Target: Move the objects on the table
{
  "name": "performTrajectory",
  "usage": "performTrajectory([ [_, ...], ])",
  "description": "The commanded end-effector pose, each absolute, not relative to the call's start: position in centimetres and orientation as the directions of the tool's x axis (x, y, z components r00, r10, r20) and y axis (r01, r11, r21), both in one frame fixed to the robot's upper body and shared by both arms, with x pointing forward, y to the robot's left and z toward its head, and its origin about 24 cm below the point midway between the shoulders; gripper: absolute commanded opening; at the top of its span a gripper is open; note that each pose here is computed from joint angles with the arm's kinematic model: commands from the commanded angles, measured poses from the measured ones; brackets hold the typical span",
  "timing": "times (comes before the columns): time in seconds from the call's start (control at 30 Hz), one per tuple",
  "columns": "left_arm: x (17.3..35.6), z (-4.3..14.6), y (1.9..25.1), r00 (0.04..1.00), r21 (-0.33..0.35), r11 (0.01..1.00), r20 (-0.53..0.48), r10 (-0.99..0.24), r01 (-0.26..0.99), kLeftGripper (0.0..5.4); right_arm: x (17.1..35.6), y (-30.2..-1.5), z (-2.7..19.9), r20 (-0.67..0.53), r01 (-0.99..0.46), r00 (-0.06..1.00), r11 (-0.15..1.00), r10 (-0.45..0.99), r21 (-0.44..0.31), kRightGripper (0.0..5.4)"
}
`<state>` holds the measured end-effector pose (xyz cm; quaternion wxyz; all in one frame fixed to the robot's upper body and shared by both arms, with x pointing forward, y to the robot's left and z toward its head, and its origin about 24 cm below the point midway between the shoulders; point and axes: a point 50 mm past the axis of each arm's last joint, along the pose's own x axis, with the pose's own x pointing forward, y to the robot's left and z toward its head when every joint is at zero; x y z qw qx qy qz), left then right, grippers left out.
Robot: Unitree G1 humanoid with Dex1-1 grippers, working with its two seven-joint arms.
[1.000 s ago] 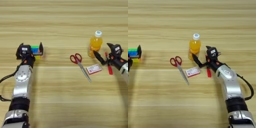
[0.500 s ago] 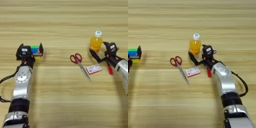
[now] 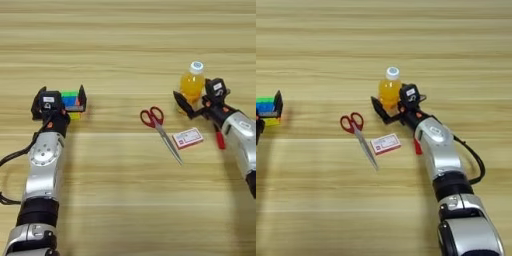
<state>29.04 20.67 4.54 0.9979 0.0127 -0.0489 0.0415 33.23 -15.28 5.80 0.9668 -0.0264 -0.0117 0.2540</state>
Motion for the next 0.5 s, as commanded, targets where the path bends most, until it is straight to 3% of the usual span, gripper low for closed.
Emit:
performTrajectory([
  [0.03, 28.9, 4.43, 20.61, 0.993, 0.023, 0.997, 0.086, 0.077, -0.079, 5.39, 33.85, -15.07, 5.93, 0.013, -0.479, 0.877, 0.875, 0.481, -0.063, 5.4],
  [0.27, 28.84, 4.43, 20.65, 0.993, 0.021, 0.996, 0.086, 0.08, -0.082, 5.39, 34.19, -14.4, 5.4, 0.005, -0.481, 0.876, 0.876, 0.481, -0.043, 5.4],
  [0.5, 28.79, 4.47, 20.63, 0.993, 0.02, 0.996, 0.089, 0.081, -0.083, 5.4, 34.38, -14.38, 5.12, -0.002, -0.471, 0.882, 0.881, 0.471, -0.046, 4.76],
])
